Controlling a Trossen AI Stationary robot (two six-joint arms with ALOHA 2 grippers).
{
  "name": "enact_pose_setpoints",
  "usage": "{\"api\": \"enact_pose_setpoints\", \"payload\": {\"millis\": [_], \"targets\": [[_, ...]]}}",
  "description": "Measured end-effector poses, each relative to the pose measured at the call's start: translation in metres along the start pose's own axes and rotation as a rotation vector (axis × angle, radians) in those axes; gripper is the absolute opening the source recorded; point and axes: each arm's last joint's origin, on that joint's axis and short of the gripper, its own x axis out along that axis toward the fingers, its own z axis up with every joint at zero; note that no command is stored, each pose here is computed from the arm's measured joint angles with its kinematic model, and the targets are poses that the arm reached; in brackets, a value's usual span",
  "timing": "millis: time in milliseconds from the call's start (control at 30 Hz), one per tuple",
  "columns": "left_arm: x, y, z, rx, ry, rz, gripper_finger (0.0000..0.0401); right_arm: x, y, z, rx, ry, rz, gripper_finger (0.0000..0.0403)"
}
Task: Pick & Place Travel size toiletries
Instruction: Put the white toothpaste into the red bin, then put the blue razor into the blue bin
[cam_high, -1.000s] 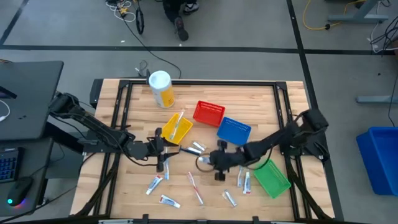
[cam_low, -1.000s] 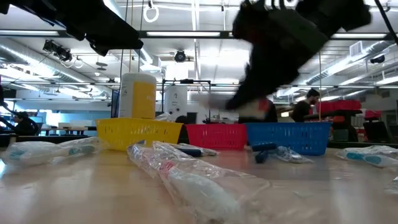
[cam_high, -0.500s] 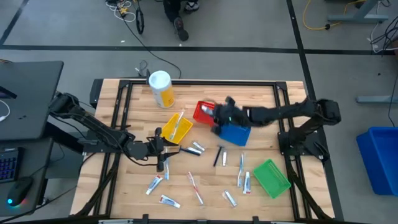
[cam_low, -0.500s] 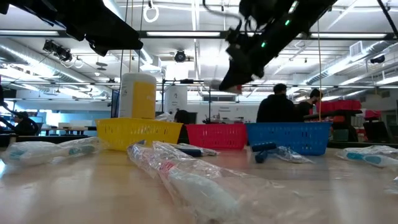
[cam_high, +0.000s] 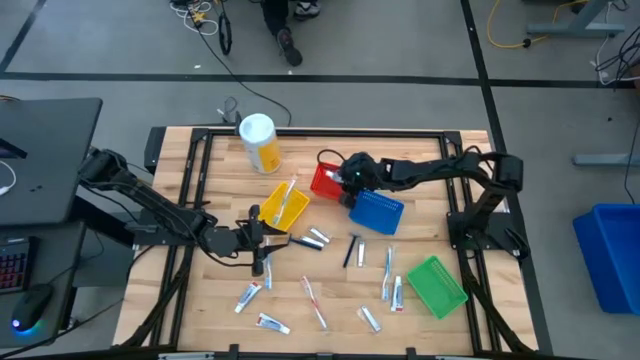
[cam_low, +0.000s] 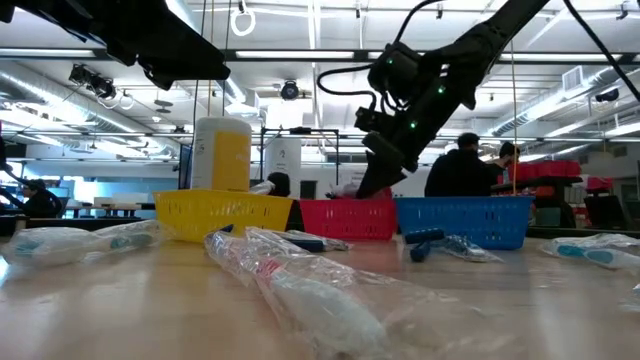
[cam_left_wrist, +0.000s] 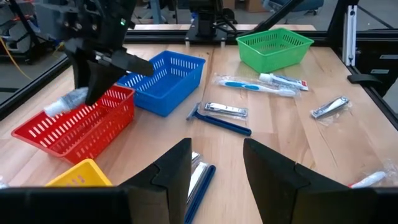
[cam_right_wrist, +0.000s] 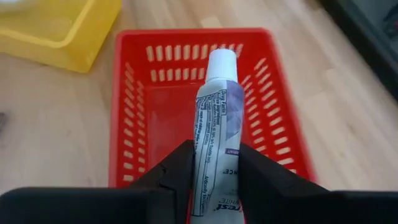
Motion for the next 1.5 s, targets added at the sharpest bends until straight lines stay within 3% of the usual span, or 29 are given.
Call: {"api": "enact_pose_setpoints", "payload": {"millis": [400,633,900,1267,1500], "targets": [[0.0,0.001,0.0,0.0,-0.005,0.022,0.0155,0.001,0.003,0.004,-0.01,-0.049,0.024,0.0194],[0.0,0.001,0.0,-0.001,-0.005,0.022,0.0155,-0.007,0.025,0.011,-0.077,-0.118,0.077,0.0216],[0.0,0.0,0.0,-0.003,-0.002,0.015,0.0155,-0.038,0.073,0.014,-0.184,-0.191,0.195,0.0207],[0.0,0.001,0.0,-0.009,-0.002,0.018,0.0155,-0.054,0.128,-0.021,-0.396,-0.063,0.602,0.0189],[0.0,0.001,0.0,-0.033,-0.002,0.018,0.0155,-0.052,0.133,-0.046,-0.458,-0.008,0.612,0.0183]]}}
